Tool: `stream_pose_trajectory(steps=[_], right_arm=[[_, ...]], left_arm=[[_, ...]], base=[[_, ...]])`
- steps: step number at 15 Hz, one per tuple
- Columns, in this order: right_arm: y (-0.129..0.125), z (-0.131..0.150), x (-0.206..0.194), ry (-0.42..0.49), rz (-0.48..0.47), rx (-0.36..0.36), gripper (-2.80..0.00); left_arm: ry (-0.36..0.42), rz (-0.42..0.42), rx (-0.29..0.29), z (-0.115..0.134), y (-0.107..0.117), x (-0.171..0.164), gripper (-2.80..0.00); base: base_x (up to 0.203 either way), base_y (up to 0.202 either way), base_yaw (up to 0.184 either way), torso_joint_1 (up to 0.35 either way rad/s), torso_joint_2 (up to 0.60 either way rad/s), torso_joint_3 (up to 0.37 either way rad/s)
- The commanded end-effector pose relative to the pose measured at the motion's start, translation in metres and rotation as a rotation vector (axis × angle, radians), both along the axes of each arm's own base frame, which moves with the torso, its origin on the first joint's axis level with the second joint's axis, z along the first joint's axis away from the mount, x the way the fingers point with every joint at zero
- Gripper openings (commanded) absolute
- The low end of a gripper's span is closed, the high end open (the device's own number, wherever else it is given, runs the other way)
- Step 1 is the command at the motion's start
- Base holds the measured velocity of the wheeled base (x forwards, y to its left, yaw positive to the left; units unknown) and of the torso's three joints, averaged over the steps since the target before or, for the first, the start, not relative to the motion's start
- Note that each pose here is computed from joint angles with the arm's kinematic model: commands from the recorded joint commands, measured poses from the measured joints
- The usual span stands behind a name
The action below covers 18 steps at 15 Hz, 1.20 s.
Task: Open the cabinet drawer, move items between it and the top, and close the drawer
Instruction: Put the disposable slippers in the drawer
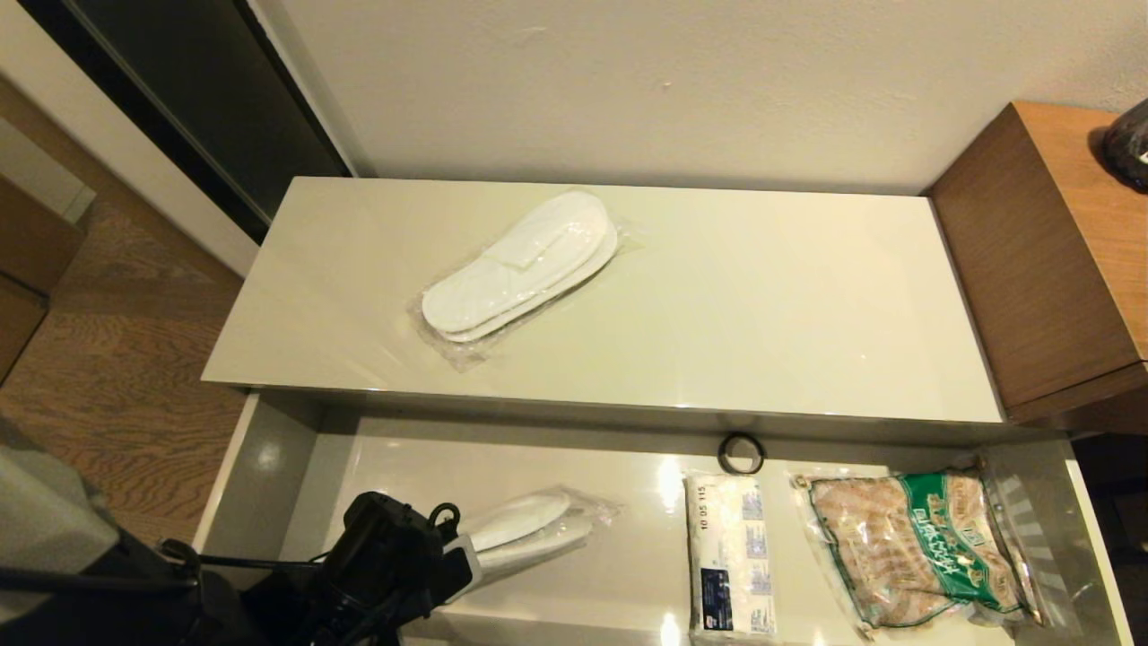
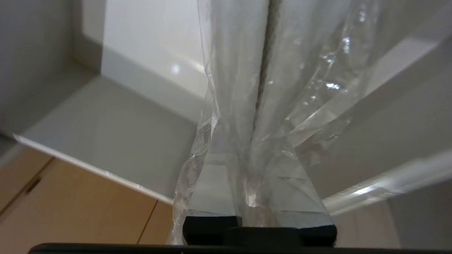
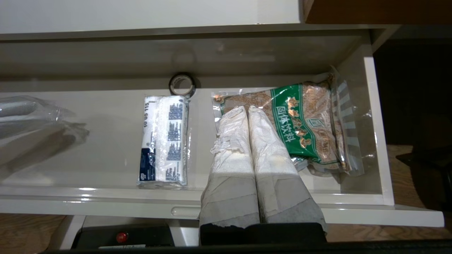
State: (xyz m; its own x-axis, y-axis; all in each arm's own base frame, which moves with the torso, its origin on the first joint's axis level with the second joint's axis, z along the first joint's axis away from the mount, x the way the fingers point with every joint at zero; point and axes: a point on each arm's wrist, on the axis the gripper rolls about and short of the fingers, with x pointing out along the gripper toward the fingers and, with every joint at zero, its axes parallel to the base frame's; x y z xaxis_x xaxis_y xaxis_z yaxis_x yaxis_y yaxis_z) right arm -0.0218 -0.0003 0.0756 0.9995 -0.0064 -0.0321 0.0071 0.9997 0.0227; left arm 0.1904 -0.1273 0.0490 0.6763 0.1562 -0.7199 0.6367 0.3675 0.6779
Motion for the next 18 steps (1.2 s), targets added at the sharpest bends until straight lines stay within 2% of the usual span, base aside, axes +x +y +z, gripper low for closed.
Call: stream_pose_trajectory(steps=[1, 5, 6, 8, 10, 12, 14, 16, 17, 18], right_arm=[[0.000, 0.000, 0.000, 0.000, 0.000, 0.000, -2.80], [0.000, 0.000, 0.000, 0.000, 0.000, 0.000, -2.80], [0.000, 0.000, 0.000, 0.000, 0.000, 0.000, -2.80], [0.000, 0.000, 0.000, 0.000, 0.000, 0.000, -2.80], [0.000, 0.000, 0.000, 0.000, 0.000, 0.000, -2.80], [0.000, 0.000, 0.000, 0.000, 0.000, 0.000, -2.80], [0.000, 0.000, 0.000, 0.000, 0.000, 0.000, -2.80], [0.000, 0.000, 0.000, 0.000, 0.000, 0.000, -2.80], [0.000, 0.000, 0.000, 0.000, 0.000, 0.000, -2.80], [0.000, 0.000, 0.000, 0.000, 0.000, 0.000, -2.80]], left_arm=[[0.023, 0.008, 0.034, -0.009, 0.000, 0.002, 0.00], [0.026, 0.013, 0.041, -0.011, 0.000, 0.002, 0.00], [0.015, 0.014, 0.033, -0.011, -0.001, 0.003, 0.00], [-0.050, 0.022, -0.020, -0.009, -0.005, 0.008, 0.00], [-0.199, 0.021, -0.135, 0.004, -0.014, 0.021, 0.00], [-0.405, 0.034, -0.258, 0.033, -0.029, 0.042, 0.00], [-0.533, 0.092, -0.294, 0.054, -0.038, 0.055, 0.00], [-0.690, 0.174, -0.346, 0.091, -0.053, 0.076, 0.00], [-0.743, 0.207, -0.340, 0.104, -0.059, 0.081, 0.00], [-0.766, 0.226, -0.305, 0.109, -0.062, 0.084, 0.00]], base=[[0.000, 0.000, 0.000, 0.000, 0.00, 0.000], [0.000, 0.000, 0.000, 0.000, 0.00, 0.000], [0.000, 0.000, 0.000, 0.000, 0.00, 0.000], [0.000, 0.000, 0.000, 0.000, 0.00, 0.000], [0.000, 0.000, 0.000, 0.000, 0.00, 0.000], [0.000, 0.000, 0.000, 0.000, 0.00, 0.000], [0.000, 0.000, 0.000, 0.000, 0.00, 0.000], [0.000, 0.000, 0.000, 0.000, 0.00, 0.000], [0.000, 0.000, 0.000, 0.000, 0.00, 0.000], [0.000, 0.000, 0.000, 0.000, 0.00, 0.000]])
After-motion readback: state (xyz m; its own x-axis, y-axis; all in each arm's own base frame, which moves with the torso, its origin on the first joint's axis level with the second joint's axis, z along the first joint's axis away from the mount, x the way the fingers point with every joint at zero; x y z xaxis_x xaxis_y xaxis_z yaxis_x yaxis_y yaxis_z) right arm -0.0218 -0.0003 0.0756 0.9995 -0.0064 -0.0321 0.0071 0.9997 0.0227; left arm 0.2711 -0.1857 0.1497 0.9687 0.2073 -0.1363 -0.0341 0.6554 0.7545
